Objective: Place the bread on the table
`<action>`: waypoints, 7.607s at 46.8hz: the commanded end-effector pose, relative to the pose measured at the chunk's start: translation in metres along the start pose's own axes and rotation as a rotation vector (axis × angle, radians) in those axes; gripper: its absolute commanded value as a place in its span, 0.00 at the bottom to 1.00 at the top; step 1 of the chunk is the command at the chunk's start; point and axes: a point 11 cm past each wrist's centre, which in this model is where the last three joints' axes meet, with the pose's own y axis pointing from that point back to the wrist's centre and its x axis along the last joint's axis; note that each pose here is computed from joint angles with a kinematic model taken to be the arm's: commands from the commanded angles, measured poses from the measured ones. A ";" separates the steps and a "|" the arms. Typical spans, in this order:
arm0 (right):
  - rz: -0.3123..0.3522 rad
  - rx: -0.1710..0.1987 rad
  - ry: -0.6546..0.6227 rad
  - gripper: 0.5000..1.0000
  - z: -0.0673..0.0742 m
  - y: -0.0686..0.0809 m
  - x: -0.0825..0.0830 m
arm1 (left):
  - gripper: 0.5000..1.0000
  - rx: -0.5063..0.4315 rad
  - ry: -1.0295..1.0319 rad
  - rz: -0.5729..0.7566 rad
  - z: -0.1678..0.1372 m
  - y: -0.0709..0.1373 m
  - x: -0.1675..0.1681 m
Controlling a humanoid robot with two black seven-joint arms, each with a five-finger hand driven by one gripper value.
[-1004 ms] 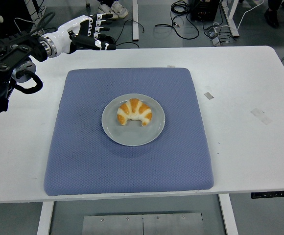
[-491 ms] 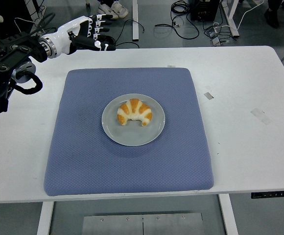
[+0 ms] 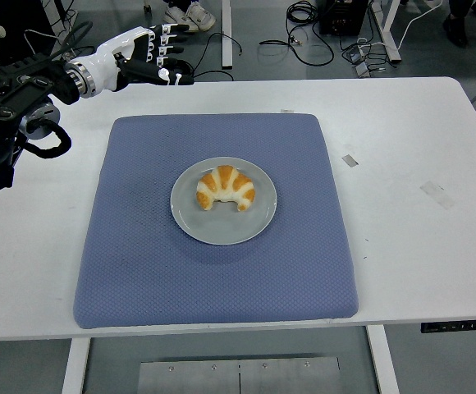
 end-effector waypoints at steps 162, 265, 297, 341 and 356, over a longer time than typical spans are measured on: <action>-0.001 0.000 -0.001 1.00 0.000 0.000 0.000 | 0.93 0.062 -0.447 -0.528 0.012 0.021 -0.101; 0.003 0.000 0.001 1.00 0.000 0.000 0.001 | 0.80 0.169 -0.452 -0.502 -0.059 0.018 -0.123; 0.012 -0.001 0.003 1.00 0.000 0.000 0.003 | 0.57 0.176 -0.452 -0.495 -0.062 0.017 -0.122; 0.012 -0.001 0.003 1.00 0.000 0.000 0.003 | 0.38 0.162 -0.448 -0.477 -0.053 0.014 -0.117; 0.012 0.001 0.003 1.00 -0.001 0.000 0.003 | 0.38 0.110 -0.444 -0.433 -0.025 0.009 -0.102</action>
